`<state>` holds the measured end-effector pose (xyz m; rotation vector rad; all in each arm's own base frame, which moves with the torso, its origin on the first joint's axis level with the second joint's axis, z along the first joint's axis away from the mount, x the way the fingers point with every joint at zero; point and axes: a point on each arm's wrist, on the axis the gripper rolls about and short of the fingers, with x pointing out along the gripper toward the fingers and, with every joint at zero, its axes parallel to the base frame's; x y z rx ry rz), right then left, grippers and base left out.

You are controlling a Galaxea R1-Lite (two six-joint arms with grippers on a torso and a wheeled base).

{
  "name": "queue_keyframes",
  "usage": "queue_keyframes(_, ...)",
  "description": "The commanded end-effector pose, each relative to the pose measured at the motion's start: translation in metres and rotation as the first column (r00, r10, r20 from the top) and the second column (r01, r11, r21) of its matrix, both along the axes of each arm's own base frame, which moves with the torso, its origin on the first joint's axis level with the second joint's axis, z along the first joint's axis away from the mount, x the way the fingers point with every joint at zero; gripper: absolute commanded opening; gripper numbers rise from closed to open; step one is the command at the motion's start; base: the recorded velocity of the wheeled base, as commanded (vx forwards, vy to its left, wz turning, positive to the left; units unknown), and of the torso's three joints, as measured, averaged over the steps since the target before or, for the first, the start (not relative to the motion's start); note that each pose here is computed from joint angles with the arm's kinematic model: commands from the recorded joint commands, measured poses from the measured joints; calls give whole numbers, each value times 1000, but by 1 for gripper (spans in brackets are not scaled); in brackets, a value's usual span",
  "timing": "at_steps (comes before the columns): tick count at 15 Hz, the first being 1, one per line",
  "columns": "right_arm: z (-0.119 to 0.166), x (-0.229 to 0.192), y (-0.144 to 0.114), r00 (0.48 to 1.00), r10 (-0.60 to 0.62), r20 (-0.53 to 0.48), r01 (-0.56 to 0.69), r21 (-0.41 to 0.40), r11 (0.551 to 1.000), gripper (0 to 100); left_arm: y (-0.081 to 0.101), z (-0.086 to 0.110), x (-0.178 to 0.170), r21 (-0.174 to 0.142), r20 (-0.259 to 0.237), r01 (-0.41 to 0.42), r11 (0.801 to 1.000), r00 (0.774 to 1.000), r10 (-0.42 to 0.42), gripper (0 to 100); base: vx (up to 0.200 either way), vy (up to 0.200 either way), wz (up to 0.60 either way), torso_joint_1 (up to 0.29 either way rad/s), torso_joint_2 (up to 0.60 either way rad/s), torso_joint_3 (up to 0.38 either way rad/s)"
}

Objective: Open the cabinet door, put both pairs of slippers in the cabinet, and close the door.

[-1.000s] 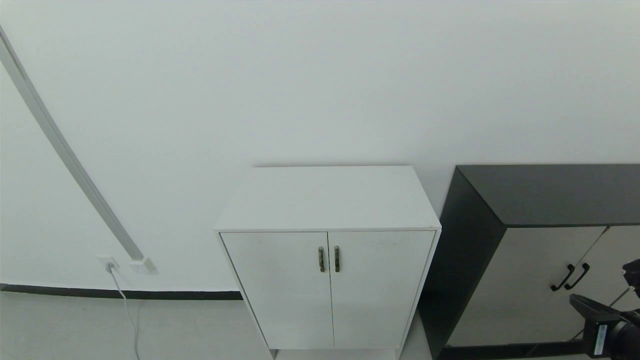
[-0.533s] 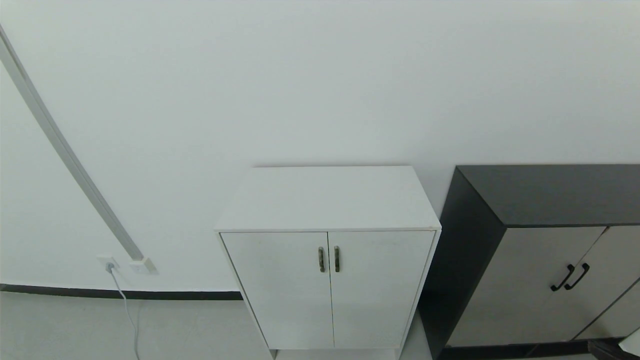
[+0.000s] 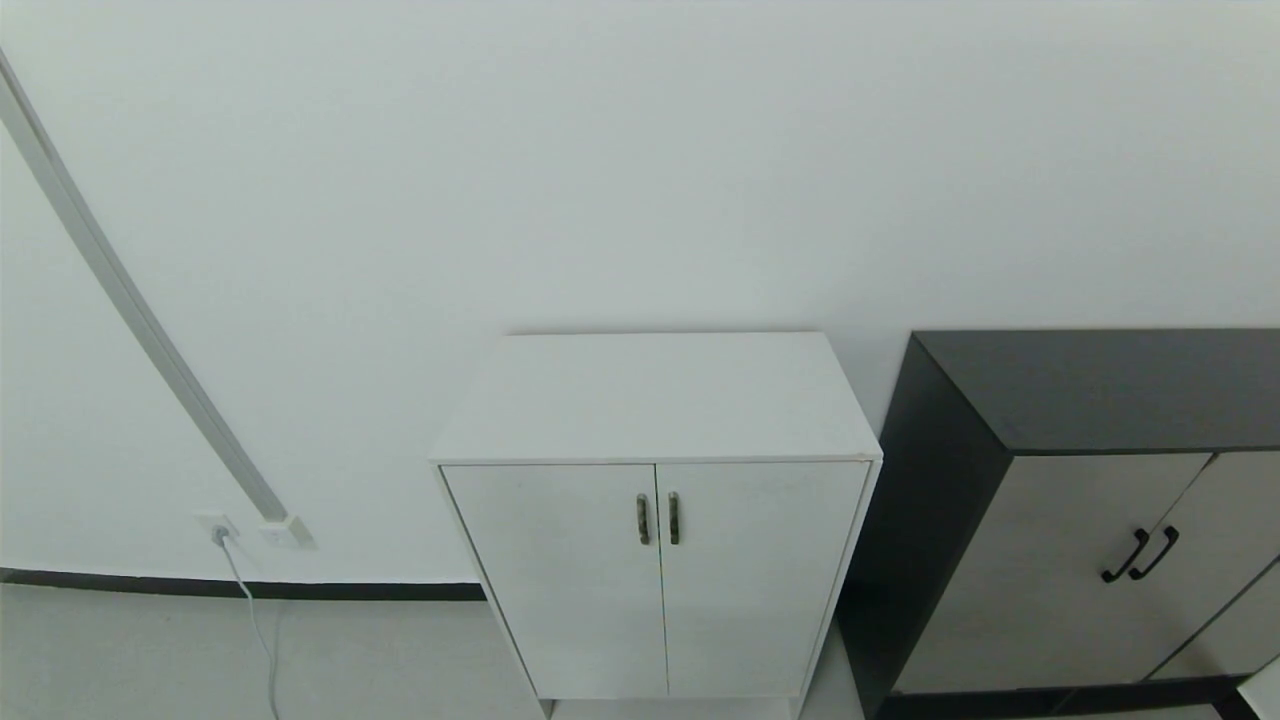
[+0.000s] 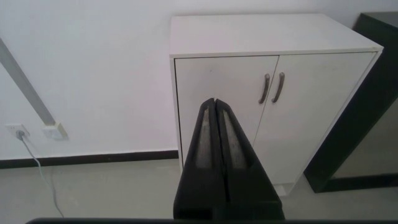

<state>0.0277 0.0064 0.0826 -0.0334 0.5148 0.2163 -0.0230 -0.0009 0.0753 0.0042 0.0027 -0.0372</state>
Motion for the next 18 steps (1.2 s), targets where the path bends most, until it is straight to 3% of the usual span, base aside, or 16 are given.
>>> queue_keyframes(1, -4, -14, -3, 998, 38, 57, -38, -1, 999, 0, 0, 0, 0, 0, -2, -2, 1000, 1000, 2, 0, 0, 0, 0, 0, 0, 0)
queue_keyframes(6, -5, -18, -4, 994, 48, 94, -47, -12, 999, 0, 0, 0, 0, 0, -2, 0, 1000, 1000, 0, 0, 0, 0, 0, 0, 0, 0)
queue_keyframes(10, -4, -25, -5, 981, -73, 178, 73, 3, 997, 0, 0, 0, 0, 0, -2, 0, 1000, 1000, 0, 0, 0, 0, 0, 0, 0, 0)
queue_keyframes(18, -5, -39, -6, 919, -184, 349, 184, 36, 982, 0, 0, 0, 0, 0, -2, 0, 1000, 1000, 0, 0, 0, 0, 0, 0, 0, 0)
